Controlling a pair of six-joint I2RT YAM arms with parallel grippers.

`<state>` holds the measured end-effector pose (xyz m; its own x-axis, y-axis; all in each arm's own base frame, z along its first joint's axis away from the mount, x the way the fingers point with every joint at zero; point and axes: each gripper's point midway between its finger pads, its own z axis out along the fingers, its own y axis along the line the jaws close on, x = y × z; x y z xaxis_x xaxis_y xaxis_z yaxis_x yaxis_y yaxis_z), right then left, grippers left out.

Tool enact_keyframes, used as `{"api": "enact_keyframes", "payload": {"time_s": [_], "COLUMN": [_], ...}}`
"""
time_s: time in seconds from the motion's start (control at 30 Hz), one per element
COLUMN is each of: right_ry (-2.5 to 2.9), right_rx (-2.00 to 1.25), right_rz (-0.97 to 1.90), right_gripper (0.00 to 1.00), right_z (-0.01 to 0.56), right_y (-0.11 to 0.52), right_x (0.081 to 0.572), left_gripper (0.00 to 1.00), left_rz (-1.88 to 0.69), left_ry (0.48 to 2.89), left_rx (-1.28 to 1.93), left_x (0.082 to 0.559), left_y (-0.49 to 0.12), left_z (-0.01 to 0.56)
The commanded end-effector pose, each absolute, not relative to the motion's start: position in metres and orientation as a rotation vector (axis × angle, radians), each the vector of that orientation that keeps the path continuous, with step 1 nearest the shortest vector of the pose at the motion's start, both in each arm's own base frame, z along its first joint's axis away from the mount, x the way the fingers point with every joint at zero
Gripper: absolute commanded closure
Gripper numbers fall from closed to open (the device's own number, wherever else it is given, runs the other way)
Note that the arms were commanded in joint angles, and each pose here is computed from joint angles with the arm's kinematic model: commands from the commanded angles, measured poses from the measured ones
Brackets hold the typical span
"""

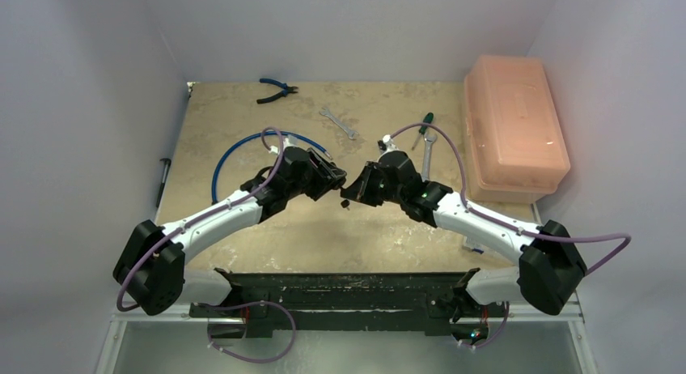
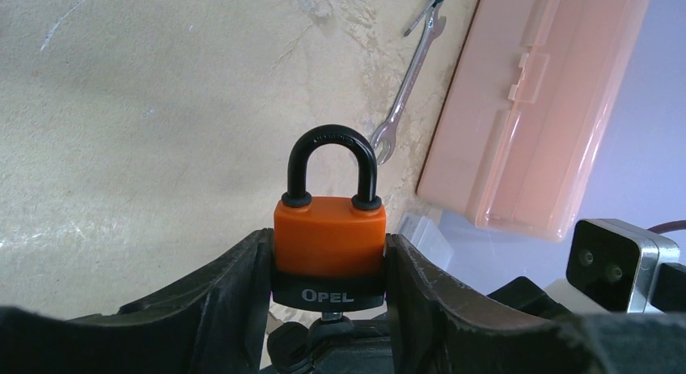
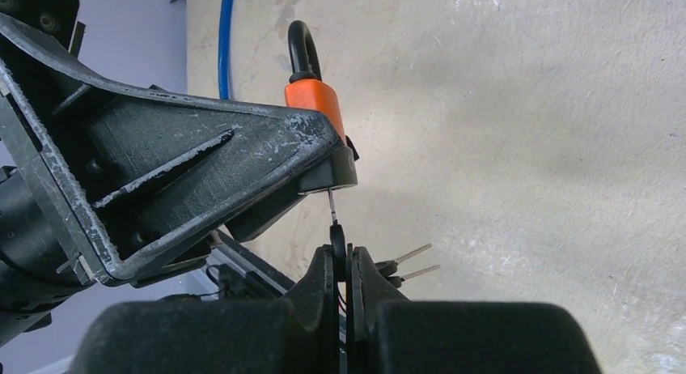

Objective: Unlock with the key

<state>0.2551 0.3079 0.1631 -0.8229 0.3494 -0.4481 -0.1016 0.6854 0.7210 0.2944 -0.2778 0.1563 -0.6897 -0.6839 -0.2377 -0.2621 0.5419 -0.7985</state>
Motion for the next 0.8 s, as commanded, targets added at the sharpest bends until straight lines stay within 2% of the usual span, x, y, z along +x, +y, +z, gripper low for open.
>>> {"api": "enact_keyframes", "payload": {"time_s": [0.0,0.13,0.23,0.53,0.77], "right_ry": [2.124,2.167,2.180,2.163,2.132], "right_rx": [0.267,0.203,0.204,0.256,0.404], "right_rz": [0.984,0.746,0.673,0.812,1.079], "right_gripper": [1.00,1.00,1.00,1.00,1.00], "right_z": [0.201,0.188,0.184,0.187,0.184], "right_y": [0.299,0.283,0.276,0.287,0.289], "right_x": [0.298,0.307,0.310,0.303,0.296], "left_gripper": [1.00,1.00,1.00,1.00,1.00], "left_rz": [-1.118,-1.120,-1.119,-1.129,-1.134], "left_ry": [2.245,2.245,2.247,2.239,2.236], "left_rx": [-0.740,-0.741,-0.744,-0.750,-0.751], "left_x": [0.282,0.282,0.282,0.282,0.280], "left_y": [-0.284,-0.284,-0.285,-0.285,-0.284], "left_z": [0.170,0.171,0.170,0.172,0.172]}}
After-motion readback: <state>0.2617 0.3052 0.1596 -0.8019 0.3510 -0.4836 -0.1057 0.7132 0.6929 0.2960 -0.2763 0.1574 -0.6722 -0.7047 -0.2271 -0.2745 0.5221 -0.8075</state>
